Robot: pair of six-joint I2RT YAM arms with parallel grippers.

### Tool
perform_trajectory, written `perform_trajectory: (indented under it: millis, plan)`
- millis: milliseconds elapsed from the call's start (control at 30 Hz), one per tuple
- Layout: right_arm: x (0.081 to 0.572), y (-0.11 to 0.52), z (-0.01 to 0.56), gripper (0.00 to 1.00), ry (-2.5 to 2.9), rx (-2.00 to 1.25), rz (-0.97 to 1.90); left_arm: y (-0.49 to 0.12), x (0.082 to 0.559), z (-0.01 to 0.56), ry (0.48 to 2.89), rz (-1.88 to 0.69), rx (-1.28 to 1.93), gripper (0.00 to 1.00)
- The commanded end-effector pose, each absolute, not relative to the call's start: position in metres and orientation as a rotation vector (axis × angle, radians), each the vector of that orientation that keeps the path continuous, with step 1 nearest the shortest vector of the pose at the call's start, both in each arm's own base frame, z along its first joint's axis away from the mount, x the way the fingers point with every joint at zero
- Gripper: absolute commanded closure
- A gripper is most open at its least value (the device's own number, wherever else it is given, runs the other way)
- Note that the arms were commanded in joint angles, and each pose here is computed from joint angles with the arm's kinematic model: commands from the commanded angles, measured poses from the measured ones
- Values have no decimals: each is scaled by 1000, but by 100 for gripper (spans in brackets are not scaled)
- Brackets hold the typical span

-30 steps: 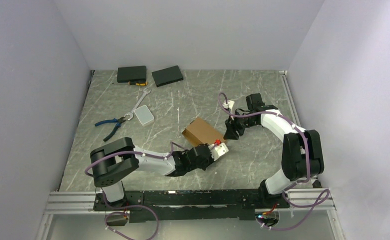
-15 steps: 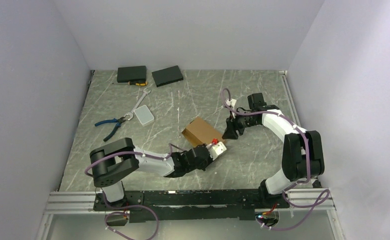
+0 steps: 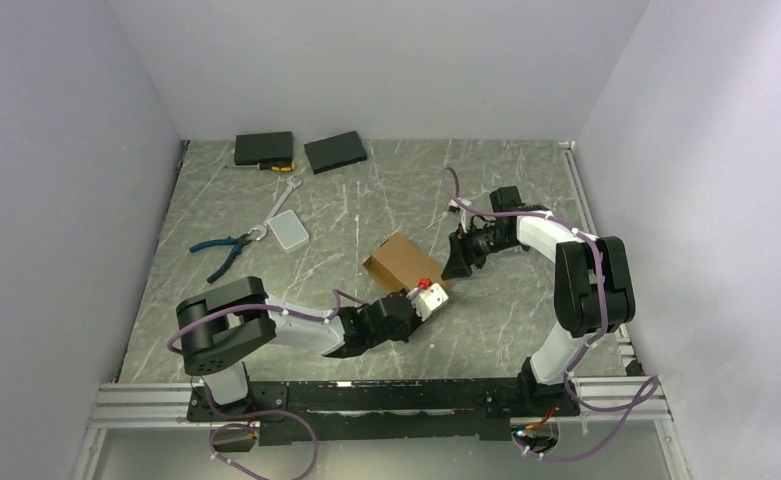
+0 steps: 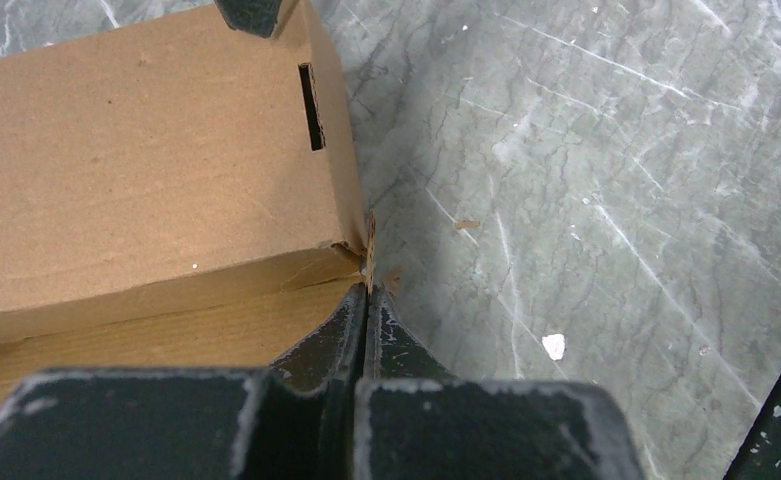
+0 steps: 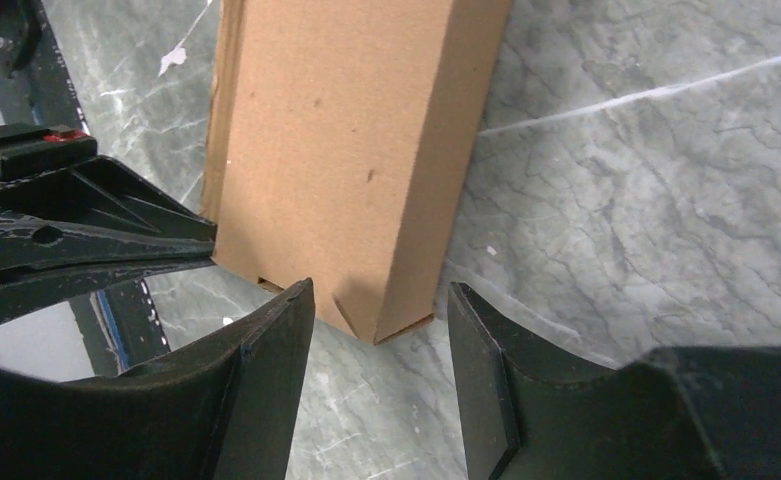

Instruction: Fold the paper box

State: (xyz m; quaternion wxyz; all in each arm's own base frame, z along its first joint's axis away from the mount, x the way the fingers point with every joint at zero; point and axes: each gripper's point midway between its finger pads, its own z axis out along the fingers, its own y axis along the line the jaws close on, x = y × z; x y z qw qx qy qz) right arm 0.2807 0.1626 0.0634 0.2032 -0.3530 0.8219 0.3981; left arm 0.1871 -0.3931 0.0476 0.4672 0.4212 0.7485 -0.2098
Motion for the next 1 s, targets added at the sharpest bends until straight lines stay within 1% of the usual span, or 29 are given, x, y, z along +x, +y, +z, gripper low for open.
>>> perform_trajectory:
  millis: [0,200,333,400,500,967]
  plan:
    - [292,158,61,45,2310,-957,1046,-389,187,57,1835,-530,976,100]
    - [293,153,46,50,2375,-946,1021,-386,187,58,1838,-544,944,100]
    - [293,151,40,59,2407,-938,1015,-382,186,57,1840,-553,927,100]
    - [294,150,38,62,2414,-936,1008,-381,185,56,1845,-557,920,100]
    - [294,150,37,64,2420,-933,1007,-380,184,55,1852,-566,910,100]
    - [293,150,36,64,2427,-930,1017,-378,185,56,1851,-594,847,100]
